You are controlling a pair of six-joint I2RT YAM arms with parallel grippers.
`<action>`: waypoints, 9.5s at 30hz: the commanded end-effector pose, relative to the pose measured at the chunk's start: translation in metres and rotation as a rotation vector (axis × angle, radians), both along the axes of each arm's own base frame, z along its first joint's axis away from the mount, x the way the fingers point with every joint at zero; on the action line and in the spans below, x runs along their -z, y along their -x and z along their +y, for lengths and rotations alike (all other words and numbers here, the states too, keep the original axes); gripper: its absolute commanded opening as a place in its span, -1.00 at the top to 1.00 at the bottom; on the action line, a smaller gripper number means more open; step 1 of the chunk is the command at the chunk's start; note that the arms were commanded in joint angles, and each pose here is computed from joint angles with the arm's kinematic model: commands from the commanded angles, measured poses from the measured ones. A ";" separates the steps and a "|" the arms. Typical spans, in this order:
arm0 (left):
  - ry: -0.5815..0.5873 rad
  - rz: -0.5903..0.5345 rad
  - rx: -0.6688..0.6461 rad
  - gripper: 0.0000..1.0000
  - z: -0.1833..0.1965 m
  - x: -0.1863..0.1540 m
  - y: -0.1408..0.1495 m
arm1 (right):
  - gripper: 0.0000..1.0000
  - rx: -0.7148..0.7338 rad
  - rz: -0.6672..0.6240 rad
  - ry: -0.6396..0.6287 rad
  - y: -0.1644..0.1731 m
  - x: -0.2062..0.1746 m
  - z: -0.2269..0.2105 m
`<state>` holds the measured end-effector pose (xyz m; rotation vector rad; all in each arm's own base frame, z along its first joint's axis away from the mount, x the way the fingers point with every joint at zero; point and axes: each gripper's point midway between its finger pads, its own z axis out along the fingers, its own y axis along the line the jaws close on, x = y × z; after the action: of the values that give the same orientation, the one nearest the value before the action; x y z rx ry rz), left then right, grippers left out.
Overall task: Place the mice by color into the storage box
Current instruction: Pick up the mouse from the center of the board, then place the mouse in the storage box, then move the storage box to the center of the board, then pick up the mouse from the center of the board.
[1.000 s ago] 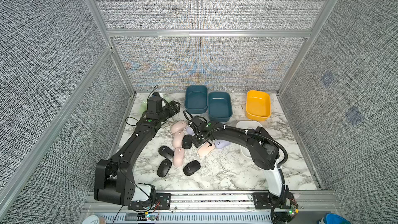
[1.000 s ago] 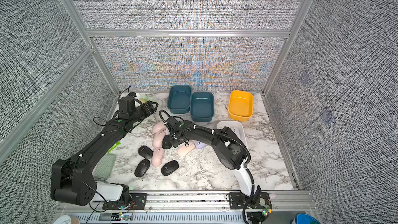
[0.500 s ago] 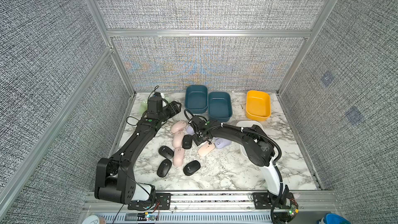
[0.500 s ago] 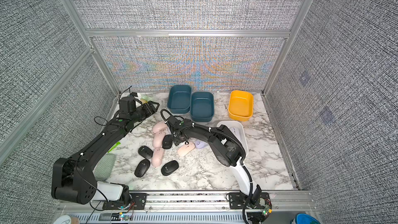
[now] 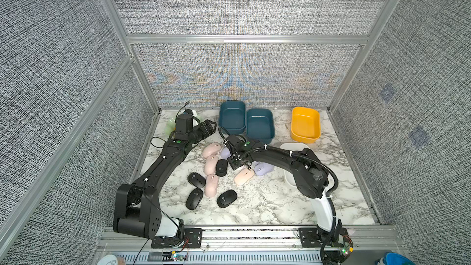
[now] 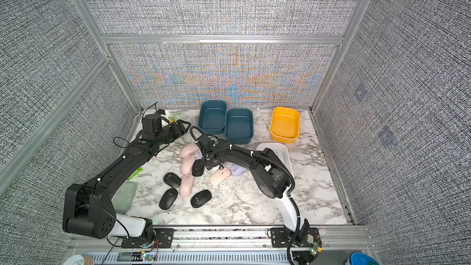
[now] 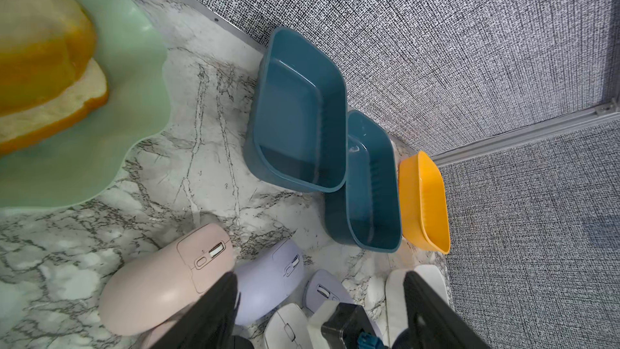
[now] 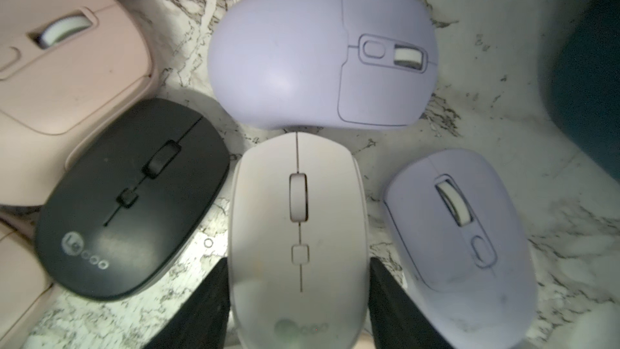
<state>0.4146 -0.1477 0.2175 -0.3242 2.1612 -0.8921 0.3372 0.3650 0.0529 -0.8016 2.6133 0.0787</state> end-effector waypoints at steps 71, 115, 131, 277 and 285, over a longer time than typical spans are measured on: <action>-0.023 -0.005 0.264 -0.57 -0.083 0.001 0.026 | -0.36 0.623 0.077 0.112 0.068 0.006 -0.274; -0.035 0.049 0.298 -0.57 -0.090 0.021 0.023 | 0.42 0.547 -0.023 0.050 -0.029 -0.029 -0.222; -0.046 0.057 0.301 -0.57 -0.092 0.024 0.023 | 0.74 0.533 -0.003 0.086 0.004 -0.019 -0.238; -0.170 -0.012 -0.038 -1.00 0.014 -0.002 -0.012 | -0.51 0.008 -0.007 0.020 -0.023 -0.013 -0.085; -0.141 -0.034 -0.016 -0.99 0.009 -0.007 -0.010 | -0.54 0.004 0.026 0.032 -0.034 0.007 -0.079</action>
<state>0.4236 -0.1349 0.2160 -0.2673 2.2029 -0.6899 0.3721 0.2860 0.0495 -0.7893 2.6344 0.0456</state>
